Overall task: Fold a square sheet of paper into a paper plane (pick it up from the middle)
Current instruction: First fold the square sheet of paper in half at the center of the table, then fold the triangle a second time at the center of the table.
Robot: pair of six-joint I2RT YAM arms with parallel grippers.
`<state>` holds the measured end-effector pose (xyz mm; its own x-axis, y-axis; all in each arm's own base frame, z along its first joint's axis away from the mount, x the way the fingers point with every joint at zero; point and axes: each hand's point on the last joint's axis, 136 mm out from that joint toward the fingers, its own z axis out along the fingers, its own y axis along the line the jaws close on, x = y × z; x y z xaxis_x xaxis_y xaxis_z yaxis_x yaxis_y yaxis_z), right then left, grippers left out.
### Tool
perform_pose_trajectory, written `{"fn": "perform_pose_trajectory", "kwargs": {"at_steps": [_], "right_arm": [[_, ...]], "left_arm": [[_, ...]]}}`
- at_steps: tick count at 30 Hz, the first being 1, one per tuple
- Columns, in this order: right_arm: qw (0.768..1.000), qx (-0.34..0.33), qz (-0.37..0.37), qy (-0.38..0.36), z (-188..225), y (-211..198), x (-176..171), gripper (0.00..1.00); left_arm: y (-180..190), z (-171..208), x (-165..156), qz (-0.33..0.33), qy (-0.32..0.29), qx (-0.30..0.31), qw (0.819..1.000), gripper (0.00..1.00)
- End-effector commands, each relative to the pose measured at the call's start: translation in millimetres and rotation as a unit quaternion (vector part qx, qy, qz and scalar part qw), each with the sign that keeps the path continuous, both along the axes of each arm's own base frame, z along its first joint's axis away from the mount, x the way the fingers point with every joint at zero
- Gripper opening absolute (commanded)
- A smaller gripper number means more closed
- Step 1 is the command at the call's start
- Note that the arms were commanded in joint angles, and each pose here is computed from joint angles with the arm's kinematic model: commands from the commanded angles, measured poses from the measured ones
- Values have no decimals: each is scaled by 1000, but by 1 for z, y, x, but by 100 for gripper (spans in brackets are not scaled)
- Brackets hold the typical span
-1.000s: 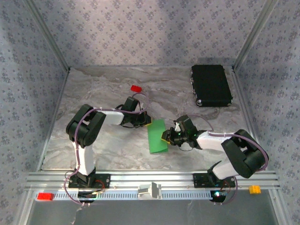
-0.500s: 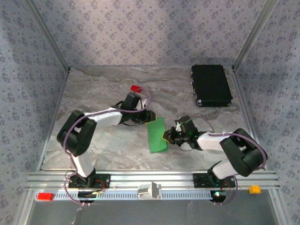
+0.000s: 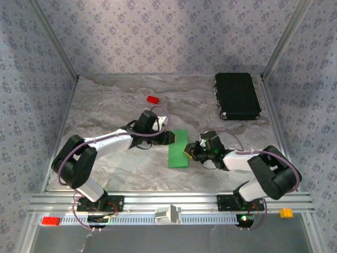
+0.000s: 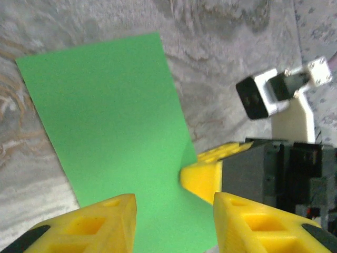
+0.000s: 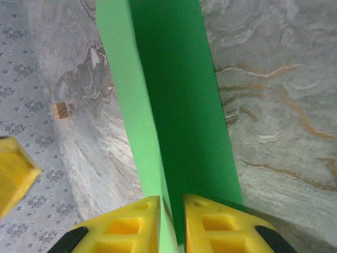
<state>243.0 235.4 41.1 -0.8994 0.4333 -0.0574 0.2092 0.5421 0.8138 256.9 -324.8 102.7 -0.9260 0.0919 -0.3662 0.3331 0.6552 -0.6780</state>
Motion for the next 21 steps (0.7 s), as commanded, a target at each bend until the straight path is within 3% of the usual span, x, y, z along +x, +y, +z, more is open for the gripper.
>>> {"fn": "perform_pose_trajectory", "kwargs": {"at_steps": [1, 6, 9, 12, 21], "right_arm": [[999, 11, 29, -19, 14, 10, 3, 19], [998, 13, 62, -13, 16, 20, 1, 19], [998, 10, 61, -6, 12, 19, 1, 19], [998, 9, 61, -1, 11, 19, 0, 16], [999, 7, 45, 11, 9, 16, 3, 12]], "left_arm": [[1, 8, -11, -16, -42, 11, 999, 40], [-3, 7, -36, -43, -95, 34, 994, 36], [5, 12, -45, -22, -182, 89, 979, 34], [14, 16, -52, 1, -241, 116, 964, 39], [-2, -1, -88, -63, -282, 173, 942, 50]]}}
